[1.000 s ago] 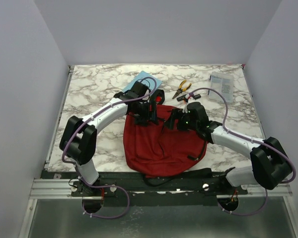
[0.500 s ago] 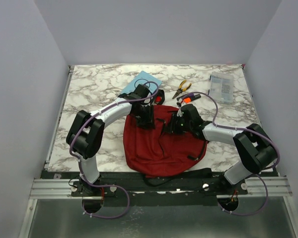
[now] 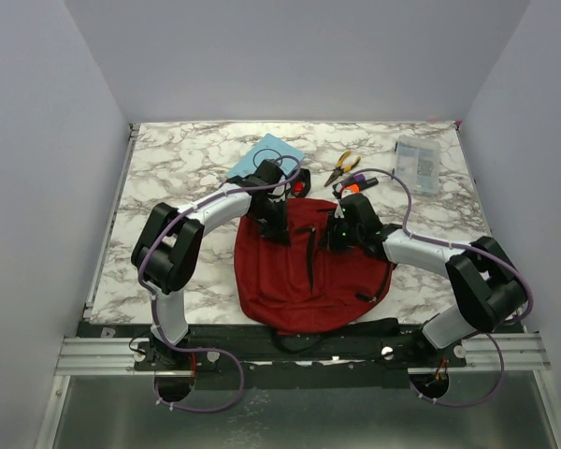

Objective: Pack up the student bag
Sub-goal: Unzip the student bag at the center of the board.

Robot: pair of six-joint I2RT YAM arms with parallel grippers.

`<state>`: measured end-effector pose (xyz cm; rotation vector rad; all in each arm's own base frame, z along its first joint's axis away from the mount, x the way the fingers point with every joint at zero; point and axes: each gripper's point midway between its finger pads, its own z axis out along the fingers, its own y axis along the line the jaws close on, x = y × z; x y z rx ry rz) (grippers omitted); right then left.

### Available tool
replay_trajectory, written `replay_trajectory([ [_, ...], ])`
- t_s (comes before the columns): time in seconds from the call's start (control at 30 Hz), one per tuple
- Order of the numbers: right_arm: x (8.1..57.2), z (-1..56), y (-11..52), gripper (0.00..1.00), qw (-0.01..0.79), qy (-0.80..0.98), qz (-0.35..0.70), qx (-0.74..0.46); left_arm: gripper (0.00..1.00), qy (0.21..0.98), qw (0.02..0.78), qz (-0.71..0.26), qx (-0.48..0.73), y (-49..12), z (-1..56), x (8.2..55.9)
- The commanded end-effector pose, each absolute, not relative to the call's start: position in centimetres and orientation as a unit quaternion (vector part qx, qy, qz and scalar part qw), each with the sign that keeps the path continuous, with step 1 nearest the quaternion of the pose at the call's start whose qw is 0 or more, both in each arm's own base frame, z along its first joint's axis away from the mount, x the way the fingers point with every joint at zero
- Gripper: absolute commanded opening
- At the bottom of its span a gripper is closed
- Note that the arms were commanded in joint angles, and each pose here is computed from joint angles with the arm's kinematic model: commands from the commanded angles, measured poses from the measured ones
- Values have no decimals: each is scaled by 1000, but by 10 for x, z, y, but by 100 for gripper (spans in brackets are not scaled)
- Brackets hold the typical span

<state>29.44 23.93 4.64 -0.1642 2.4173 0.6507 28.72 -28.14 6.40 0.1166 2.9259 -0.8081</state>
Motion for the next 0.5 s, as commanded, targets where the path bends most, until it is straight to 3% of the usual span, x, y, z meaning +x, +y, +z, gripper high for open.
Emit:
replay_trajectory([
  [0.0, 303, 49, 213, 1, 321, 929, 169, -69, 0, 951, 53, -300, 50, -290, 81, 289],
  [0.27, 315, 81, 218, 12, 341, 923, 175, -42, 0, 932, 31, -360, 39, -305, 96, 277],
  [0.33, 318, 89, 218, 21, 345, 921, 181, -8, 0, 928, 19, -372, 31, -308, 95, 273],
  [0.47, 312, 110, 234, 25, 310, 913, 243, 102, 0, 925, 6, -379, 21, -308, 93, 270],
])
